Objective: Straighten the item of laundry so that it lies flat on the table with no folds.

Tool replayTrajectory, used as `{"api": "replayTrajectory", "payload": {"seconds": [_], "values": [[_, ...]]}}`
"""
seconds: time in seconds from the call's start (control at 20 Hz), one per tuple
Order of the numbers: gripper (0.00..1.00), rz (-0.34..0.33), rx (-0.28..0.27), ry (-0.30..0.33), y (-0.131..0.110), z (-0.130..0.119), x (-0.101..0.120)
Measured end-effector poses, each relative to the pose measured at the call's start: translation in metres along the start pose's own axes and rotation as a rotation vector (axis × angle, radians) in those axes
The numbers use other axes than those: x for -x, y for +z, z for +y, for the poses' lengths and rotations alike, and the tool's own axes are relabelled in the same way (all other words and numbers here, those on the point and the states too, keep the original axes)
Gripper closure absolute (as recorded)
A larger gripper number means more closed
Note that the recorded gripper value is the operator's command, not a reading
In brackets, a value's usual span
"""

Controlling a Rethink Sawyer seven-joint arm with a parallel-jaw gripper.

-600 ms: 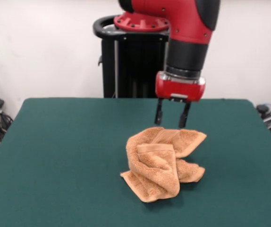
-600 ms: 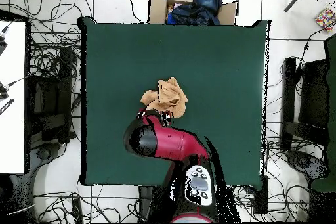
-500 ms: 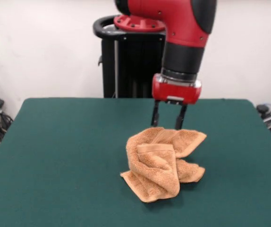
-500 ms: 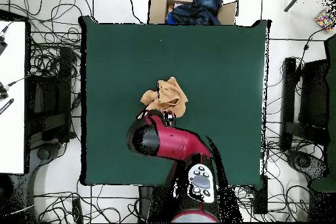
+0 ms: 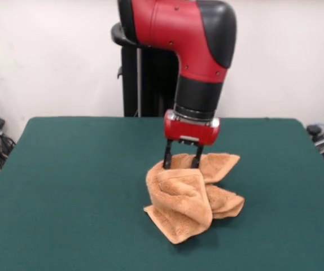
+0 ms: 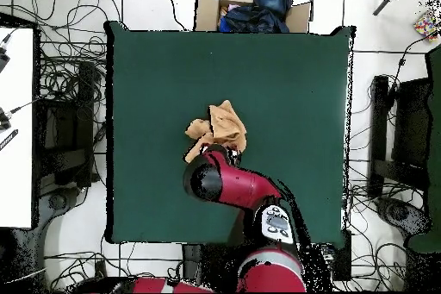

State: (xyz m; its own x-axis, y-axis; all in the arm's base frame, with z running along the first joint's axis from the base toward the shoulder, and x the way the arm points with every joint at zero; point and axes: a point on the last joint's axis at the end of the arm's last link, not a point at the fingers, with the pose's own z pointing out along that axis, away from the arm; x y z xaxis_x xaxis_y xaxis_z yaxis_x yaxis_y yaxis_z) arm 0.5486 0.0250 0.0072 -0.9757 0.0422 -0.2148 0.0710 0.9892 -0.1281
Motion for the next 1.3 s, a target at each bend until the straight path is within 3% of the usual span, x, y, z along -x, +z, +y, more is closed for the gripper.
{"api": "replayTrajectory", "payload": {"seconds": [0.25,0.3,0.6,0.95,1.15,1.3], "values": [[0.00,0.030,0.005,0.027,0.016,-0.014,-0.008],[1.00,0.040,0.014,0.043,0.026,-0.024,-0.010],[1.00,0.058,0.028,0.063,0.030,-0.030,-0.010],[1.00,0.120,0.076,0.088,0.006,-0.035,0.005],[1.00,0.199,0.113,0.114,-0.013,-0.060,0.011],[1.00,0.272,0.116,0.116,-0.035,-0.094,0.011]]}}
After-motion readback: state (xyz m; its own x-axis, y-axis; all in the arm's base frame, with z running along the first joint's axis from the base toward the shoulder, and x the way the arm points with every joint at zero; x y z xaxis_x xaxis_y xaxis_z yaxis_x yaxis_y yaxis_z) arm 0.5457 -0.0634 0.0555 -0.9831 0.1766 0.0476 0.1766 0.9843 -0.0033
